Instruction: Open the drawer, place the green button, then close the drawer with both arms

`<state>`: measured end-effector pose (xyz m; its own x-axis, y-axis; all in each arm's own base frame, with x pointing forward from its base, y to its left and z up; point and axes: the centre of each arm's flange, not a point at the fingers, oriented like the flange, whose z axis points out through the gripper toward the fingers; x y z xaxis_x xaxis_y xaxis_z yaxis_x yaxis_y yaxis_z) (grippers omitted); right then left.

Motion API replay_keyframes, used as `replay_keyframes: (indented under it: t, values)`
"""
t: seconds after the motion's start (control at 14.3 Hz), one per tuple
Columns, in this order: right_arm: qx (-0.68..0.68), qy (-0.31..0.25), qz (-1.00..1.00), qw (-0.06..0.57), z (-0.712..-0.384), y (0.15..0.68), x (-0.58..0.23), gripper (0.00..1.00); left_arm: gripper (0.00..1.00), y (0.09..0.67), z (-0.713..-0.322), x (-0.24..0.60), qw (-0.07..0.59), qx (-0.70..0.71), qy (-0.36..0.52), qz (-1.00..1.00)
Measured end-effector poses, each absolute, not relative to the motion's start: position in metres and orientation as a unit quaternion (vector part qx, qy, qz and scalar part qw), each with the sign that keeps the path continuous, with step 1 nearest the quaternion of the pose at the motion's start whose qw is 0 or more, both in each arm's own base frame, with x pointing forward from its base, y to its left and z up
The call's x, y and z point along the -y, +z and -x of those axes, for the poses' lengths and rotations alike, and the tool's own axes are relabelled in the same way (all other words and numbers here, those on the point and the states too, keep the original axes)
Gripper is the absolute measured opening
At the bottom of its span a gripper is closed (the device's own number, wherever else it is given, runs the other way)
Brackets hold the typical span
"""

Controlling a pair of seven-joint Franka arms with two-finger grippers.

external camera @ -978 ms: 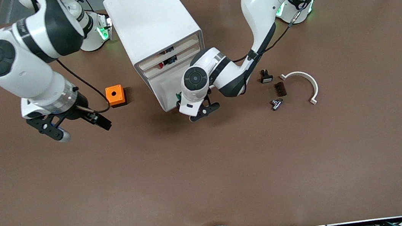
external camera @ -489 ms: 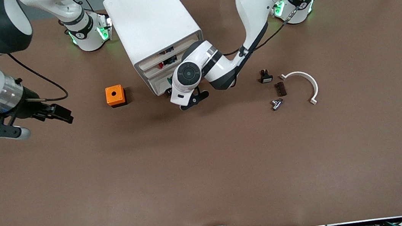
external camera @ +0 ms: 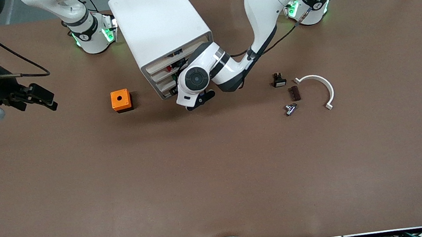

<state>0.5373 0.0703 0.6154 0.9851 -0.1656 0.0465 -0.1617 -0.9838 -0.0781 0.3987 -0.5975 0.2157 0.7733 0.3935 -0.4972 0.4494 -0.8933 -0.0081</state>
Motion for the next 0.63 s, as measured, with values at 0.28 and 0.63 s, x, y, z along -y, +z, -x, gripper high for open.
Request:
replay_keyframes:
  t: [0.28,0.63]
  values:
    - [-0.082,-0.044,0.995,0.037,-0.542,0.616,-0.065,1.0,1.0,0.215,-0.398,0.598,0.056,-0.225,-0.254,-0.939]
    - [-0.08,-0.044,0.995,0.036,-0.543,0.615,-0.056,1.0,1.0,0.216,-0.4,0.597,0.058,-0.227,-0.255,-0.938]
